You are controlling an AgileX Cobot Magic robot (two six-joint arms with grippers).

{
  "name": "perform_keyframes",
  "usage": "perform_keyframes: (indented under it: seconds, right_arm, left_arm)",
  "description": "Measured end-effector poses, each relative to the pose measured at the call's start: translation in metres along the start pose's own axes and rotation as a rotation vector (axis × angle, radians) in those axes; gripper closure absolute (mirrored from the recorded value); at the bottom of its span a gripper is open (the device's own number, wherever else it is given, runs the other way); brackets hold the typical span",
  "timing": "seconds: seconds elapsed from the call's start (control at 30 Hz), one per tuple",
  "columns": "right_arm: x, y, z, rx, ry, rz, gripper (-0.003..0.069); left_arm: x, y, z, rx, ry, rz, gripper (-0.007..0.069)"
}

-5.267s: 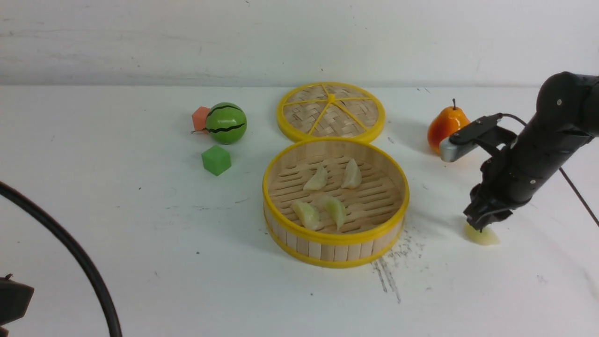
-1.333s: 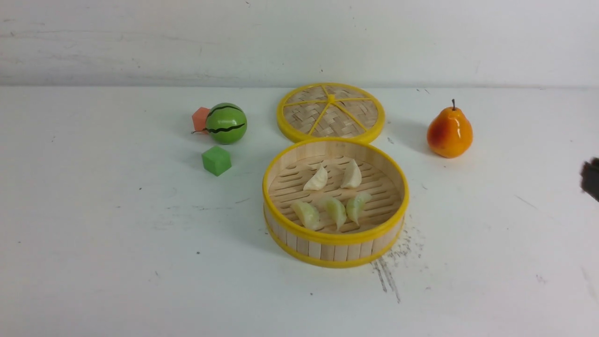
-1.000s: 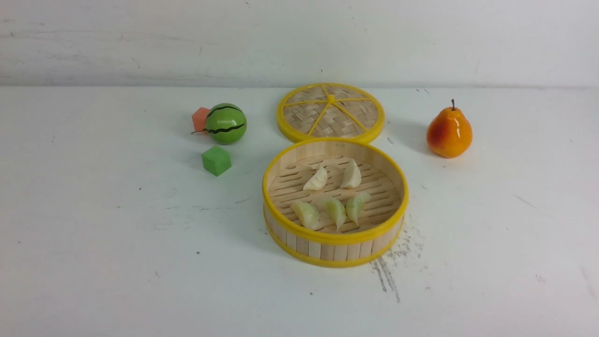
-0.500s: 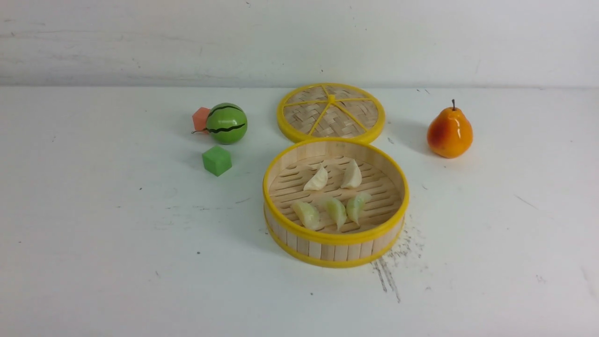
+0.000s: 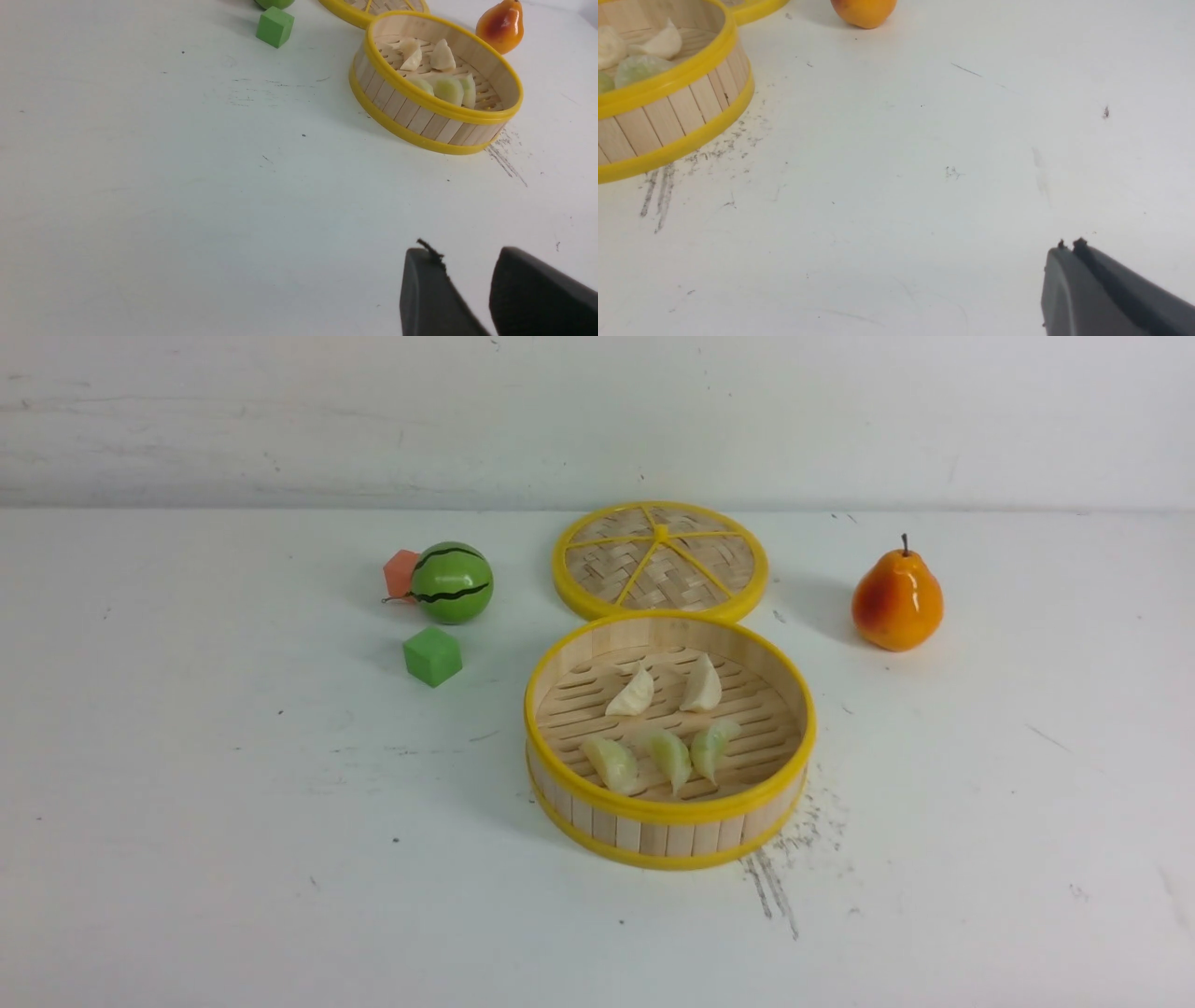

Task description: Put the dumplings into the steamer on the white table.

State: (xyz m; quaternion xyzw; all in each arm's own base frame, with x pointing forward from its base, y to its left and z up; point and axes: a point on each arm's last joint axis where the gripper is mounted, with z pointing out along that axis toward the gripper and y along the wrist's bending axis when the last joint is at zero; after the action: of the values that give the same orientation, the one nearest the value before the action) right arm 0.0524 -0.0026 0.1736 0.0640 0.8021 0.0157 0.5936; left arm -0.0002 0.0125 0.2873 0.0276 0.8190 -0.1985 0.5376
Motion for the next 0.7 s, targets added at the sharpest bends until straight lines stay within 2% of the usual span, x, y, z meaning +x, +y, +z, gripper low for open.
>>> perform_keyframes:
  seconds: [0.7]
  right_arm:
    - [0.0001, 0.0, 0.0, 0.0, 0.001, 0.0, 0.0659]
  left_arm:
    - [0.0, 0.0, 0.0, 0.0, 0.0, 0.0, 0.0421]
